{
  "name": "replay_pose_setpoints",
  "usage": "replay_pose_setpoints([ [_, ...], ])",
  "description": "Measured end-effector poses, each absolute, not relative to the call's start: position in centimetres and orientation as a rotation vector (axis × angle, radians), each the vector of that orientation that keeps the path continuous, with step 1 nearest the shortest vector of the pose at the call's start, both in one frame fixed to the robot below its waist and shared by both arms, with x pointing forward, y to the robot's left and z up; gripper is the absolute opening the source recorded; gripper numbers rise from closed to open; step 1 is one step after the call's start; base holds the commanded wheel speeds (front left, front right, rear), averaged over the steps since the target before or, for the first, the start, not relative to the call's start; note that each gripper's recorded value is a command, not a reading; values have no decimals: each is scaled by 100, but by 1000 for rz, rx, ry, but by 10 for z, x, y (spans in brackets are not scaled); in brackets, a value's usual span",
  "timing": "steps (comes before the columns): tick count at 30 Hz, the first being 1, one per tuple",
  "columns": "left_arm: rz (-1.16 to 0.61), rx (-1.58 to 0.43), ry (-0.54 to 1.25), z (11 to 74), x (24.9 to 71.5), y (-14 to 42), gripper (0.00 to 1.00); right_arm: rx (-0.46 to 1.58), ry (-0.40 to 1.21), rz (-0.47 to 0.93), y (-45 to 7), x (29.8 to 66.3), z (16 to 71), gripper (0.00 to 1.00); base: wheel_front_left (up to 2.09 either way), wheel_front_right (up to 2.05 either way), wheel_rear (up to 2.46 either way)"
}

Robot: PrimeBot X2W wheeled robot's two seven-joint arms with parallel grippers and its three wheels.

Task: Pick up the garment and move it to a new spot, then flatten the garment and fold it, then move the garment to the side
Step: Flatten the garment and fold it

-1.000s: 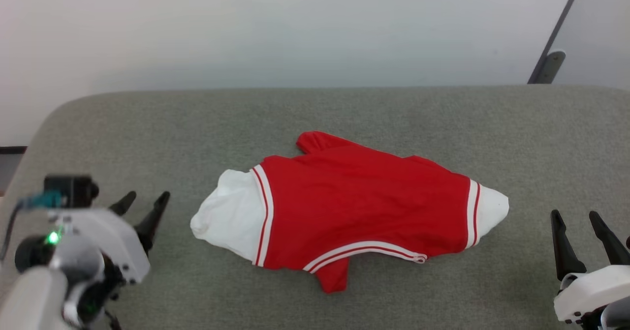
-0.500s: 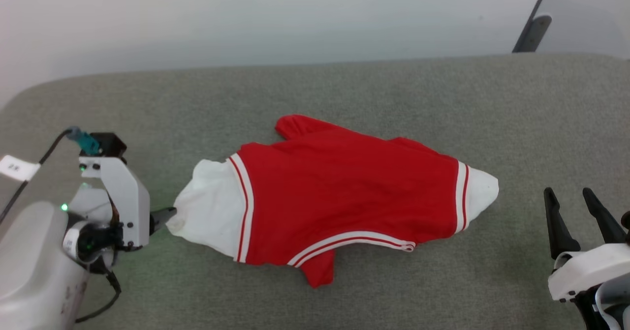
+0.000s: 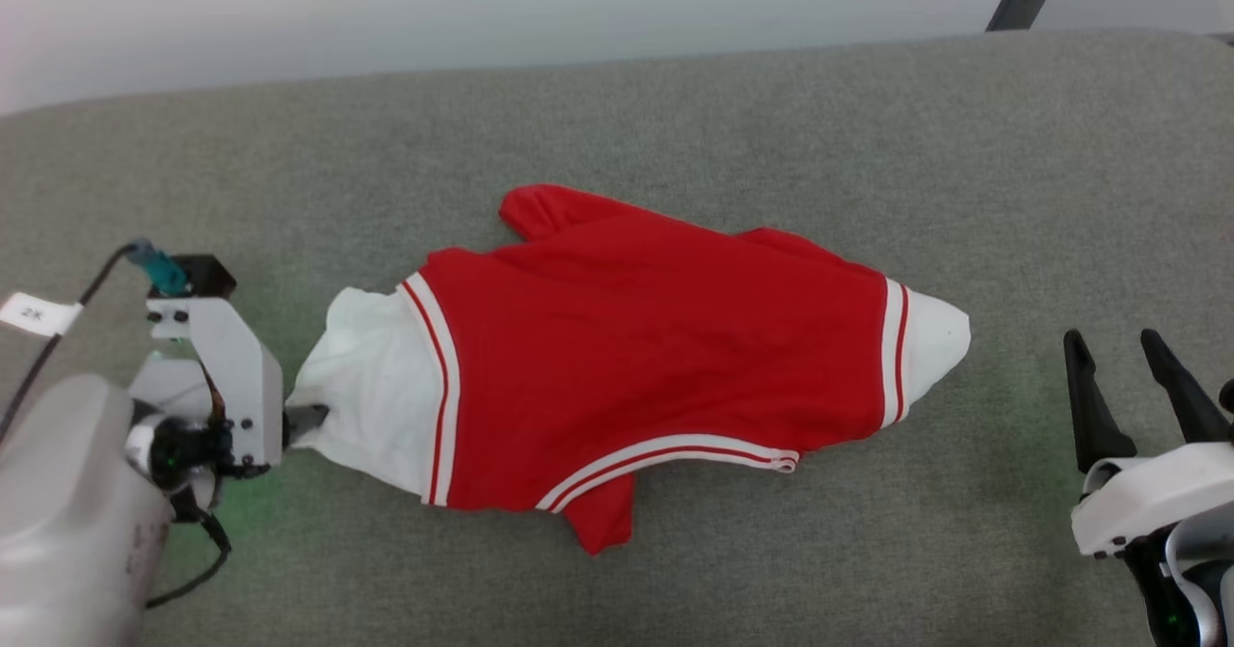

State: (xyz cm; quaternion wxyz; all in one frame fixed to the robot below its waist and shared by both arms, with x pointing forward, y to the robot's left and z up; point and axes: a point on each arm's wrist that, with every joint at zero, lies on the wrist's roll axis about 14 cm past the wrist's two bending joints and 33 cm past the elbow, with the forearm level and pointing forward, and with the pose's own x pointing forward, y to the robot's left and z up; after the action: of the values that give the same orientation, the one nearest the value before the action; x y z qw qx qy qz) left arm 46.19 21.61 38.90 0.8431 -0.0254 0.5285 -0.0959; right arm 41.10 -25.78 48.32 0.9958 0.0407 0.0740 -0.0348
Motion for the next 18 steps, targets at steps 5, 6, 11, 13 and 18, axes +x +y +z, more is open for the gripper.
replay_pose_setpoints([
  [5,-208,-87,1150,379,465,210,0,94,230,-36,-249,413,467,100,0,0,0],
  [6,-207,-85,1151,379,465,211,0,97,253,-23,-246,413,463,100,0,0,0],
  [11,-215,-103,1138,380,466,209,0,125,368,64,-223,414,447,100,0,0,0],
  [13,-215,-108,1130,382,466,210,0,132,407,109,-211,416,443,100,0,0,0],
  [18,-211,-117,1112,383,468,212,0,124,474,185,-194,431,440,100,0,0,0],
])
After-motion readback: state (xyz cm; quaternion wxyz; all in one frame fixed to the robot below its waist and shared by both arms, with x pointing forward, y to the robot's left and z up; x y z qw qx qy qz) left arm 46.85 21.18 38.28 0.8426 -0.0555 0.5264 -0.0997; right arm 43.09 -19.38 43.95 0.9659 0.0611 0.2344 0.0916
